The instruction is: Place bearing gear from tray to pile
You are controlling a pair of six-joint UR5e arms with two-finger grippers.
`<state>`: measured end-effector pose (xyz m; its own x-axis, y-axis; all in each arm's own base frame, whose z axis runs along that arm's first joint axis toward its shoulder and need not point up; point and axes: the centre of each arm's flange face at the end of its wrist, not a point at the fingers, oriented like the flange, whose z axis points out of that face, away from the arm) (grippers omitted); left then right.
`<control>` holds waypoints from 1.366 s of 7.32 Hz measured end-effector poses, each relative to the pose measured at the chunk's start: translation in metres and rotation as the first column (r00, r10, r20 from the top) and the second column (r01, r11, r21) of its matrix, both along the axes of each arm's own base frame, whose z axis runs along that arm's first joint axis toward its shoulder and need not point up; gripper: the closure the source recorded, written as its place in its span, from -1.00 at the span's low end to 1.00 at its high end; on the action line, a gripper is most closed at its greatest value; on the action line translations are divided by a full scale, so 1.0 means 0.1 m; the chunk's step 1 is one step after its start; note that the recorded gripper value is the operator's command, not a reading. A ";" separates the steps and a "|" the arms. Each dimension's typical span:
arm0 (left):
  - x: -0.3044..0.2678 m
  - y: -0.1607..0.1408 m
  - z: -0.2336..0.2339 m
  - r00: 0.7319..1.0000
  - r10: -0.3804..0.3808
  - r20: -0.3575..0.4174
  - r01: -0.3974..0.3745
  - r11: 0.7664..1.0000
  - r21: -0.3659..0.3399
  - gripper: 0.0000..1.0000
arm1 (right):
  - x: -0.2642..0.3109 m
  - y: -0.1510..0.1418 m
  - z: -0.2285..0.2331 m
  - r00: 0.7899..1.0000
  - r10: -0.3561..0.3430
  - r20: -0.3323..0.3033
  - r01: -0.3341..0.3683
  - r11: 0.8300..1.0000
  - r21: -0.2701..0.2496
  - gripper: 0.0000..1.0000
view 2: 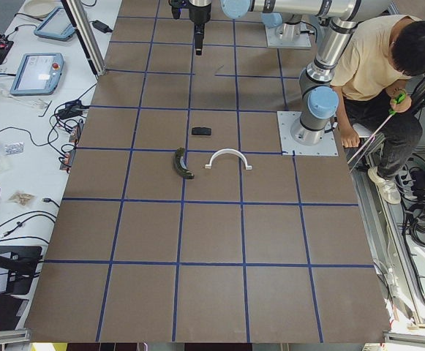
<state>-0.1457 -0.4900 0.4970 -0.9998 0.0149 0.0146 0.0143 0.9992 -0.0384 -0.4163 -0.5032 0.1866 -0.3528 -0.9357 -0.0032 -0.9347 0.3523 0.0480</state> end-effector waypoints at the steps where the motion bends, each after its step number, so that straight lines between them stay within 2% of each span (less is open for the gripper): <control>1: 0.00 0.00 0.00 1.000 0.000 0.000 0.000 1.000 0.000 -1.00 | -0.01 -0.01 -0.04 1.000 -0.002 -0.004 0.002 1.000 -0.004 -0.42; 3: 0.00 0.00 0.00 1.000 0.000 0.001 0.000 1.000 0.000 -1.00 | -0.01 -0.01 -0.11 1.000 -0.007 -0.001 0.007 1.000 -0.002 -0.17; 4: 0.00 0.00 0.00 1.000 0.000 0.001 0.000 1.000 0.000 -1.00 | 0.00 -0.02 -0.11 1.000 -0.006 0.000 0.006 1.000 -0.002 0.11; 5: 0.00 0.00 0.00 1.000 0.001 0.000 -0.001 1.000 0.000 -1.00 | 0.00 -0.02 -0.11 1.000 -0.006 0.000 0.006 1.000 -0.002 0.51; 6: 0.00 0.00 0.00 1.000 0.001 0.000 -0.001 1.000 -0.001 -1.00 | 0.00 -0.02 -0.10 1.000 -0.006 0.000 0.006 1.000 -0.002 0.80; 7: 0.00 0.00 0.00 1.000 0.001 0.000 -0.001 1.000 -0.001 -1.00 | 0.01 -0.03 -0.09 1.000 -0.005 -0.001 0.005 1.000 -0.002 1.00; 10: 0.01 0.00 0.00 1.000 0.000 0.001 0.000 1.000 -0.001 -1.00 | 0.02 -0.03 0.03 1.000 -0.002 -0.018 0.002 1.000 -0.001 1.00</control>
<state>-0.1452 -0.4897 0.4975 -0.9998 0.0150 0.0136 0.0144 0.9991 -0.0399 -0.4139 -0.5062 0.1896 -0.3547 -0.9350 0.0039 -0.9330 0.3542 0.0641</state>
